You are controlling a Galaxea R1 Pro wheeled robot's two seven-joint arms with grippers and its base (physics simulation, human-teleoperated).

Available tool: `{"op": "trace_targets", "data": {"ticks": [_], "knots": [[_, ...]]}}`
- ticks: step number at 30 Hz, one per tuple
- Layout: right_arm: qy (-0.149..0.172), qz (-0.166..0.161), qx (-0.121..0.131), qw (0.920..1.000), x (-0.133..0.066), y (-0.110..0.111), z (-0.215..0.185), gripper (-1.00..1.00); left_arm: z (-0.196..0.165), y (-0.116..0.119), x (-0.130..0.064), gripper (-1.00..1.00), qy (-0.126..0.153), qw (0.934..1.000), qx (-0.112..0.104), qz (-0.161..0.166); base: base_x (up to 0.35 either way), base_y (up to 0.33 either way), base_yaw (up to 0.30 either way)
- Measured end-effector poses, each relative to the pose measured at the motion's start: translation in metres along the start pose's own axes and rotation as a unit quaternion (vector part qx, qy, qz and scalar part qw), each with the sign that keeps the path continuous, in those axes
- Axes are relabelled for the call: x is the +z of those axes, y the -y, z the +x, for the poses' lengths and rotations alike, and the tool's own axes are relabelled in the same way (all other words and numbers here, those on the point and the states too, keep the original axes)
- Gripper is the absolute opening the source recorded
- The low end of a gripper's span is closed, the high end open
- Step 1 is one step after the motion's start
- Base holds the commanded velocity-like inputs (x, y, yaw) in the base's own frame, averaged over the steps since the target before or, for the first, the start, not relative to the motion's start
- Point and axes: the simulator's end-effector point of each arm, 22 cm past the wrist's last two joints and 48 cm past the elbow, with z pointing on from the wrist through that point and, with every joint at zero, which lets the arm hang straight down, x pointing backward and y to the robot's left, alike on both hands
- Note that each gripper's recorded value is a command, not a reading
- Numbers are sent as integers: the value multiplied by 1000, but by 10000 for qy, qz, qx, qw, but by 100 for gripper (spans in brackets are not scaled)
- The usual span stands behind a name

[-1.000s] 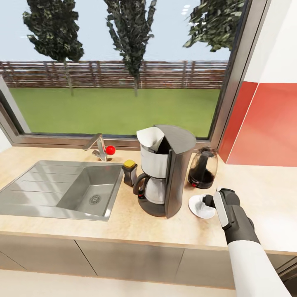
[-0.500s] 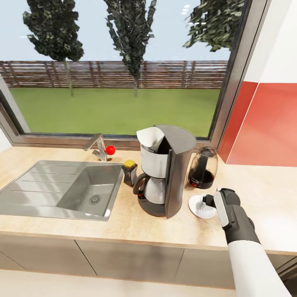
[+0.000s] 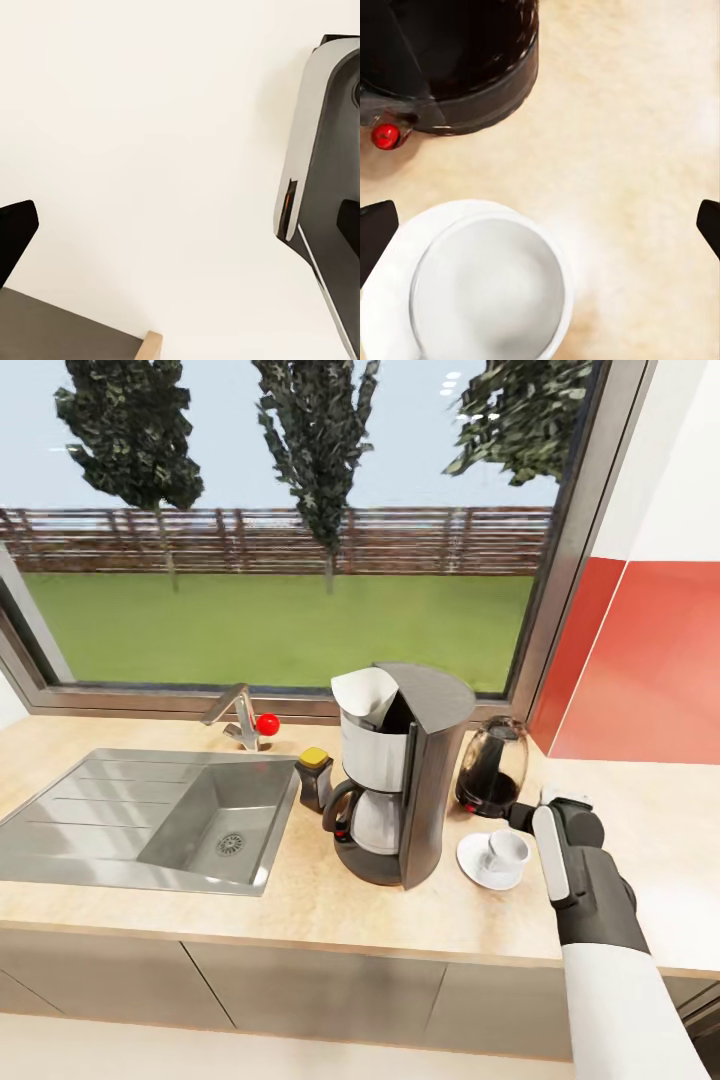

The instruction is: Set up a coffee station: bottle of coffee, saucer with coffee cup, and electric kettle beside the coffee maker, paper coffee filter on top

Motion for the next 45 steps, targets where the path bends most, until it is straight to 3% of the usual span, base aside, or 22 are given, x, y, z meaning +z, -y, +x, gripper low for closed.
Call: {"op": "trace_targets", "data": {"ticks": [9,20,45], "knots": [[63,-12,18,10000,-3,0,-5,100,0,0,0,100,0,10000,2,2,0,0,0],[539,-58,100,9985,-26,1,-37,100,0,1,0,100,5,10000,14,7,-5,-19,-1],[549,-102,99,9984,-29,-3,-38,100,-5,1,0,100,61,10000,10,8,-202,-184,-150]]}}
